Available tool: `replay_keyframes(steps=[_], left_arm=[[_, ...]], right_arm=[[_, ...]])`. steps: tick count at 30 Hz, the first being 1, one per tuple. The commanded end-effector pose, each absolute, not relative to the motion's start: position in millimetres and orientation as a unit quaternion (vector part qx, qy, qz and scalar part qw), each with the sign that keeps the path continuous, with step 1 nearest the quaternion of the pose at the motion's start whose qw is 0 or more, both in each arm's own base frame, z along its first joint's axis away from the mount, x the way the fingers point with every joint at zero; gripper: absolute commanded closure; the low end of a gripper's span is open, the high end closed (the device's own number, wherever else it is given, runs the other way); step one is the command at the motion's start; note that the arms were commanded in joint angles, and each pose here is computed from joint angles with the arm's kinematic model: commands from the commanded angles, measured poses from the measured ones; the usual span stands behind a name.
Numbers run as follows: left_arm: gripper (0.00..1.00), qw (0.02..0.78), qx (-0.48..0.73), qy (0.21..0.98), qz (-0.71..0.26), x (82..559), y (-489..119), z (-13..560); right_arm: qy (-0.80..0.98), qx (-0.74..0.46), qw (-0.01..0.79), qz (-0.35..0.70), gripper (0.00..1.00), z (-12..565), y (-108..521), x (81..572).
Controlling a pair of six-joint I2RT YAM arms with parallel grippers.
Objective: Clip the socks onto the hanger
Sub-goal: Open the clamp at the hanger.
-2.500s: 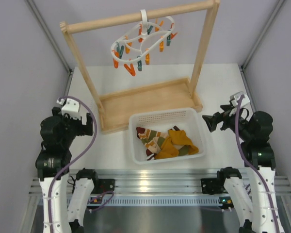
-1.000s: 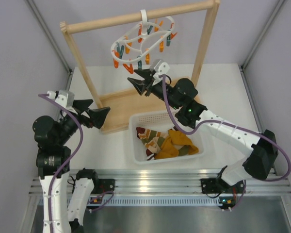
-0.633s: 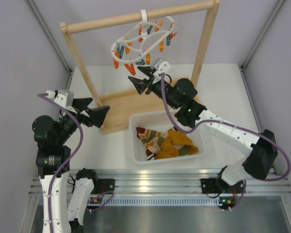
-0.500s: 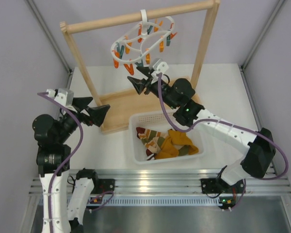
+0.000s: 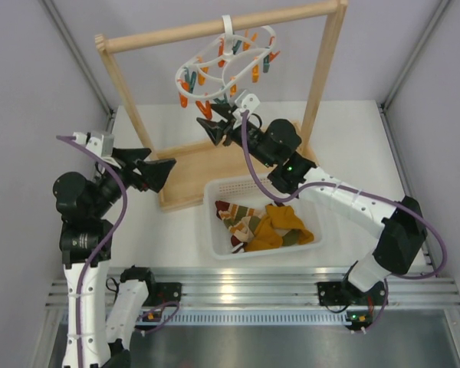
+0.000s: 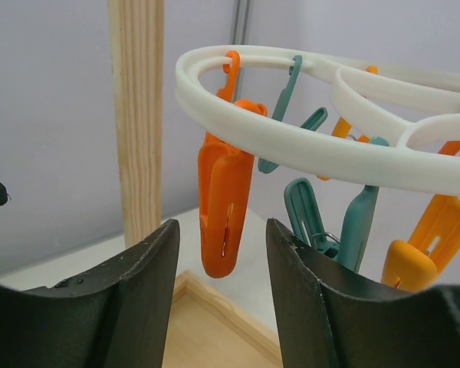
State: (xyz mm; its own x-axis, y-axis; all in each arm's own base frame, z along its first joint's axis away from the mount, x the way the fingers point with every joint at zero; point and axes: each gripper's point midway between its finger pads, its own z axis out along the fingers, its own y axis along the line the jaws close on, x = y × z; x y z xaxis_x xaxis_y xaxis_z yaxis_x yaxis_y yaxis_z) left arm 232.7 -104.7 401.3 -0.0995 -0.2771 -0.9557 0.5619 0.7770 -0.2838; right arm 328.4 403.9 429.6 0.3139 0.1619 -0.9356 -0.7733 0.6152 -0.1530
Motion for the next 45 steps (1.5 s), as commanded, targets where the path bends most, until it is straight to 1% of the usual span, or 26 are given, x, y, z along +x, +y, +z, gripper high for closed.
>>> replay_keyframes(steps=[1,4,5,6,7,9,13,14,15,16,17,18,20,21,24,30,31,36,38,45], left_arm=[[0.05,0.686,0.121,0.641,-0.323,231,-108,424],[0.05,0.691,0.121,0.636,-0.322,233,-108,429],[0.05,0.690,0.114,0.636,-0.326,234,-107,430],[0.05,0.691,0.104,0.635,-0.329,235,-106,435],[0.06,0.688,0.097,0.637,-0.335,237,-106,436],[0.06,0.680,0.078,0.636,-0.357,237,-108,445],[0.07,0.662,0.043,0.630,-0.404,242,-113,467],[0.08,0.648,0.026,0.633,-0.423,249,-114,469],[0.08,0.647,0.022,0.629,-0.431,250,-115,476],[0.09,0.639,0.012,0.627,-0.445,251,-117,480],[0.10,0.633,0.007,0.630,-0.450,258,-119,479],[0.10,0.635,0.009,0.625,-0.454,259,-121,486],[0.10,0.637,-0.001,0.625,-0.451,268,-122,487],[0.11,0.638,0.003,0.622,-0.454,268,-128,490],[0.11,0.641,0.011,0.620,-0.452,272,-140,493],[0.15,0.655,0.011,0.610,-0.445,280,-163,496],[0.17,0.656,0.020,0.605,-0.451,277,-171,499],[0.23,0.658,0.018,0.603,-0.451,288,-184,501],[0.23,0.680,0.010,0.588,-0.437,295,-180,511],[0.24,0.691,0.001,0.590,-0.418,314,-181,517]], right_arm=[[0.434,-0.297,0.783,0.332,0.52,485,393,313],[0.437,-0.307,0.778,0.332,0.55,481,397,313],[0.435,-0.308,0.779,0.331,0.58,484,397,314],[0.436,-0.309,0.777,0.331,0.64,484,399,314],[0.437,-0.310,0.777,0.331,0.66,485,399,314],[0.438,-0.314,0.777,0.326,0.71,484,398,314],[0.440,-0.321,0.777,0.316,0.78,479,398,315],[0.440,-0.322,0.779,0.309,0.79,479,398,317],[0.440,-0.320,0.781,0.306,0.83,479,397,318],[0.440,-0.321,0.782,0.302,0.85,478,398,320],[0.440,-0.321,0.782,0.303,0.87,478,398,320],[0.439,-0.322,0.782,0.303,0.91,478,399,320],[0.437,-0.325,0.781,0.306,0.92,477,401,319],[0.434,-0.327,0.781,0.309,0.96,478,401,318],[0.431,-0.330,0.779,0.316,1.00,479,404,317],[0.423,-0.334,0.776,0.329,1.00,483,411,311],[0.421,-0.336,0.776,0.329,1.00,484,412,310],[0.417,-0.340,0.776,0.328,1.00,483,415,309],[0.415,-0.341,0.777,0.327,1.00,483,415,308],[0.411,-0.342,0.779,0.329,1.00,484,413,306]])
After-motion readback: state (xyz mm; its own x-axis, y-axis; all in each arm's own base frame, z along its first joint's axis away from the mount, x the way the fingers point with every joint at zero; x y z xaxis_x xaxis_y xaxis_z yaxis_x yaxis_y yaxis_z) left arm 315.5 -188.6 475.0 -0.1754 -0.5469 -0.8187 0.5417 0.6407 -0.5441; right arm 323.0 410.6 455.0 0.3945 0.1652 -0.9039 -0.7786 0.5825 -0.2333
